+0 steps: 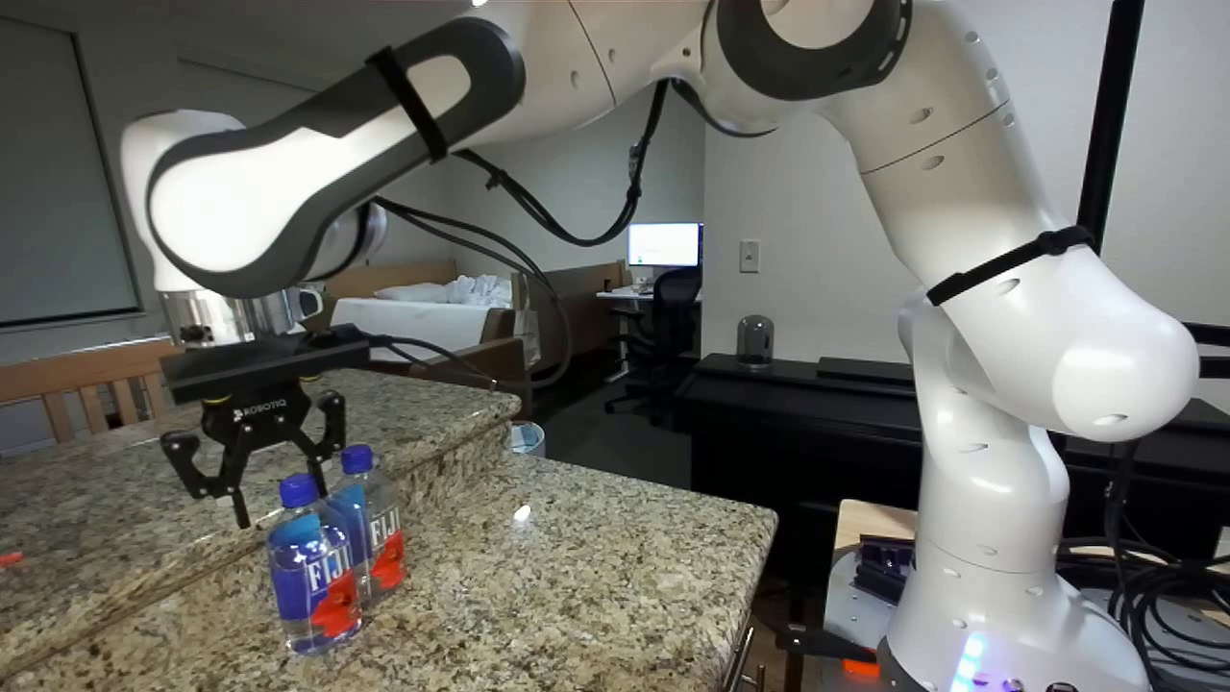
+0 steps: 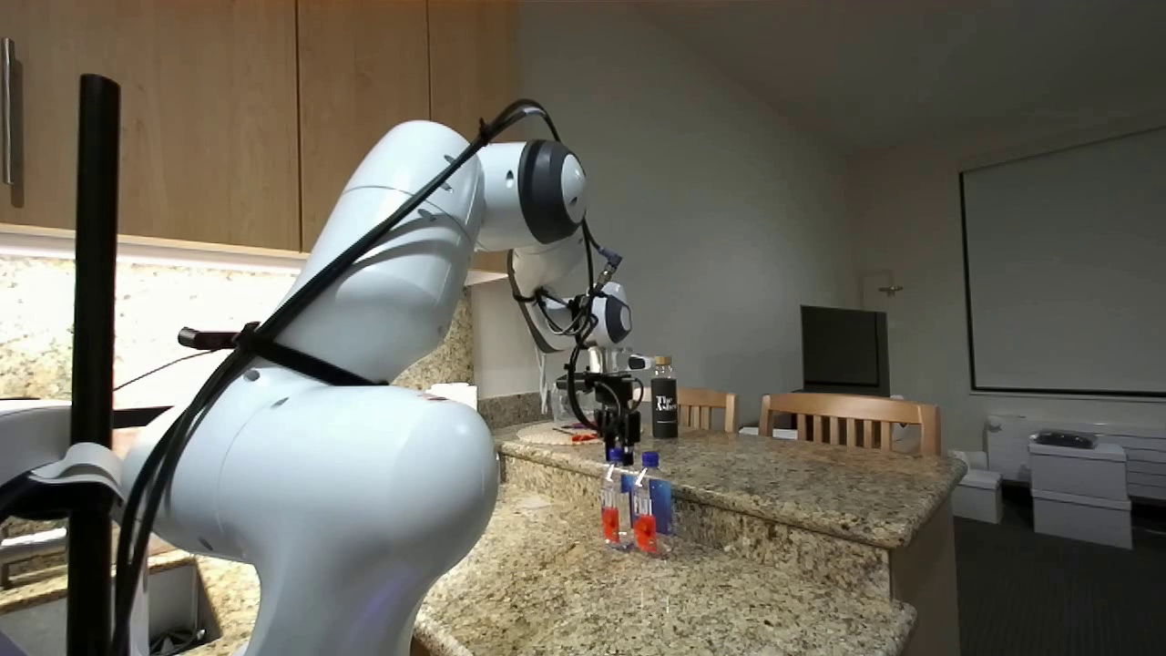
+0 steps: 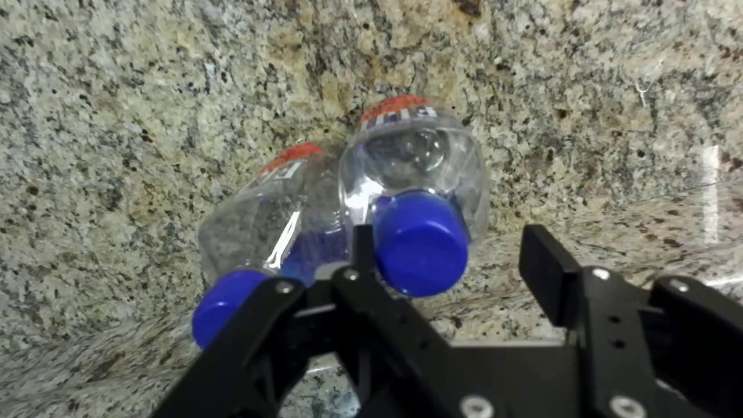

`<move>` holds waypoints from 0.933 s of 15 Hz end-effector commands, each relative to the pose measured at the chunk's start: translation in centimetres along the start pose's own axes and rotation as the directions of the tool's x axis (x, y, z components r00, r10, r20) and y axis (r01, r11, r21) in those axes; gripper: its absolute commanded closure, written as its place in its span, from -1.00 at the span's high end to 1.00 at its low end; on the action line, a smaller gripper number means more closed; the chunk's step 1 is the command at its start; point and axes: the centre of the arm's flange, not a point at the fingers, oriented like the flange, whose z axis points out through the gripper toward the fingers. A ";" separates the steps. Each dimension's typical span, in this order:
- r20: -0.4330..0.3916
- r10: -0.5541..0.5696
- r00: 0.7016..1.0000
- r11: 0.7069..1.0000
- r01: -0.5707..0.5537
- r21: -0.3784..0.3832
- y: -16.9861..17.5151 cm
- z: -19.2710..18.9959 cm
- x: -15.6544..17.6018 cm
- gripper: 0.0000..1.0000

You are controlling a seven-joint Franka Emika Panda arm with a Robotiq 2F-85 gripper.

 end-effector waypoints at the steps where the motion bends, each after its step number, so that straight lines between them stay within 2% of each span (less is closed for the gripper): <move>1: 0.004 -0.011 1.000 1.000 0.012 -0.013 0.9 -0.8 -0.5 0.93; 3: 0.017 -0.042 0.999 0.999 0.042 0.006 1.0 -0.9 -0.5 1.00; 7: 0.028 -0.117 0.993 0.993 0.116 0.033 1.2 -0.9 -0.6 1.00; 12: 0.038 -0.157 0.987 0.987 0.156 0.026 1.6 -1.0 -0.5 1.00; 13: 0.039 -0.160 0.986 0.987 0.159 0.022 1.7 -1.0 -0.5 0.50; 14: 0.041 -0.161 0.986 0.987 0.161 0.019 1.7 -1.0 -0.5 0.47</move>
